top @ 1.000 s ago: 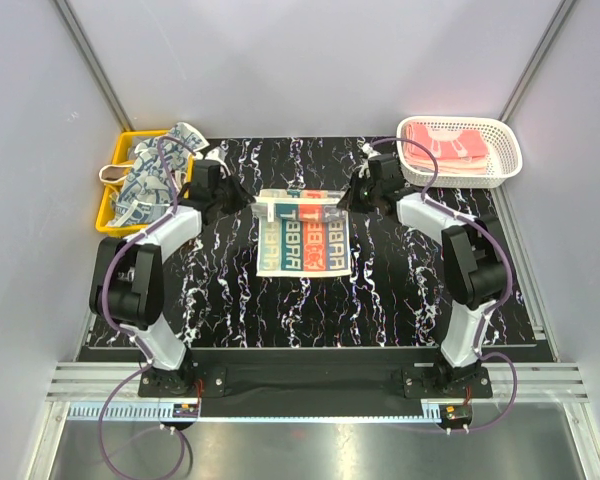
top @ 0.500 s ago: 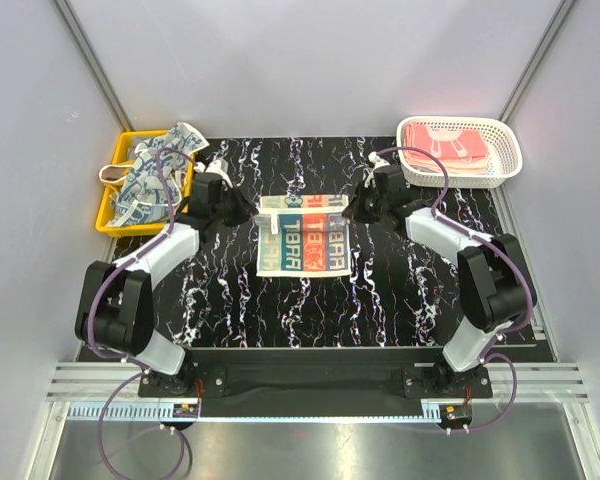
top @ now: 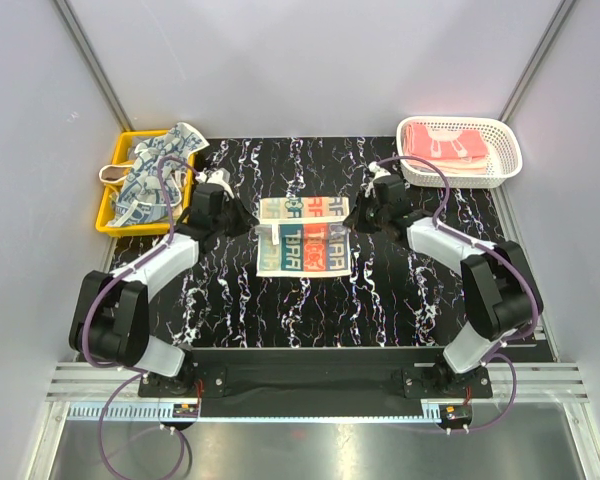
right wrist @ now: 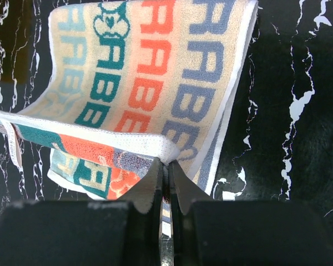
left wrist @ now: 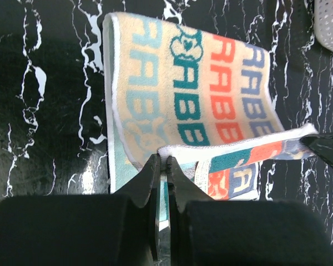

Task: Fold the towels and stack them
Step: Fold the towel

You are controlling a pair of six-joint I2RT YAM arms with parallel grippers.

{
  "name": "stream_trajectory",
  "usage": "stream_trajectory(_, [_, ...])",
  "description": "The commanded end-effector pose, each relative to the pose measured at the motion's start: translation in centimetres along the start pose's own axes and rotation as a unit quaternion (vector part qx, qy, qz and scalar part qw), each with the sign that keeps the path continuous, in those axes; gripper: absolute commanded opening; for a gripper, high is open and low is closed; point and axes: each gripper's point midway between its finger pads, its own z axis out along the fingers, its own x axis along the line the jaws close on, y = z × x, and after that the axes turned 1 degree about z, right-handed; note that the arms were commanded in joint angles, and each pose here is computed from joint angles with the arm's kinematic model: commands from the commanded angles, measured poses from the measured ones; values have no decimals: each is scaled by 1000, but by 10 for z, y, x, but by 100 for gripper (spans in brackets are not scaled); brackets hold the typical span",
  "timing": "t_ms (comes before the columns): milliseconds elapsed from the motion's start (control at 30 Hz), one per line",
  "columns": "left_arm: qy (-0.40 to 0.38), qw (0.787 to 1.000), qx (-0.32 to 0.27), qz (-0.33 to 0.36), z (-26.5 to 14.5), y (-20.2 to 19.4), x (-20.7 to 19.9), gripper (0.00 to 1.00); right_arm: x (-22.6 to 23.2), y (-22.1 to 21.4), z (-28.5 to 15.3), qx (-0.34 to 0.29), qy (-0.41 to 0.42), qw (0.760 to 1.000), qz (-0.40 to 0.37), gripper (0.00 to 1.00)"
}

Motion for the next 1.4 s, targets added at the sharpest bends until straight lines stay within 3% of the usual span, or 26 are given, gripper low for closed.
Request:
stream_trajectory(0, [-8, 999, -46, 12, -9, 19, -7, 0, 14, 24, -13, -50, 12, 999, -9, 0])
stream_trajectory(367, [-7, 999, -37, 11, -7, 7, -3, 0, 13, 0, -9, -36, 10, 999, -8, 0])
stream_trajectory(700, [-7, 1000, -7, 13, 2, -28, 1, 0, 4, -14, -6, -26, 4, 1000, -4, 0])
stream_trajectory(867, [-4, 1000, 3, 16, 5, -44, 7, 7, 2, -28, -7, -19, 14, 1000, 4, 13])
stream_trajectory(1067, [-7, 1000, 7, 20, 2, -56, 12, 21, 1, -41, -12, -12, 23, 1000, 11, 27])
stream_trajectory(1100, [-12, 1000, 5, 21, 0, -55, 11, 27, 2, -43, -16, -11, 27, 999, 13, 30])
stream_trajectory(1367, [-28, 999, -2, 25, -22, -58, 5, 31, 12, -41, -48, -28, 42, 999, 21, 37])
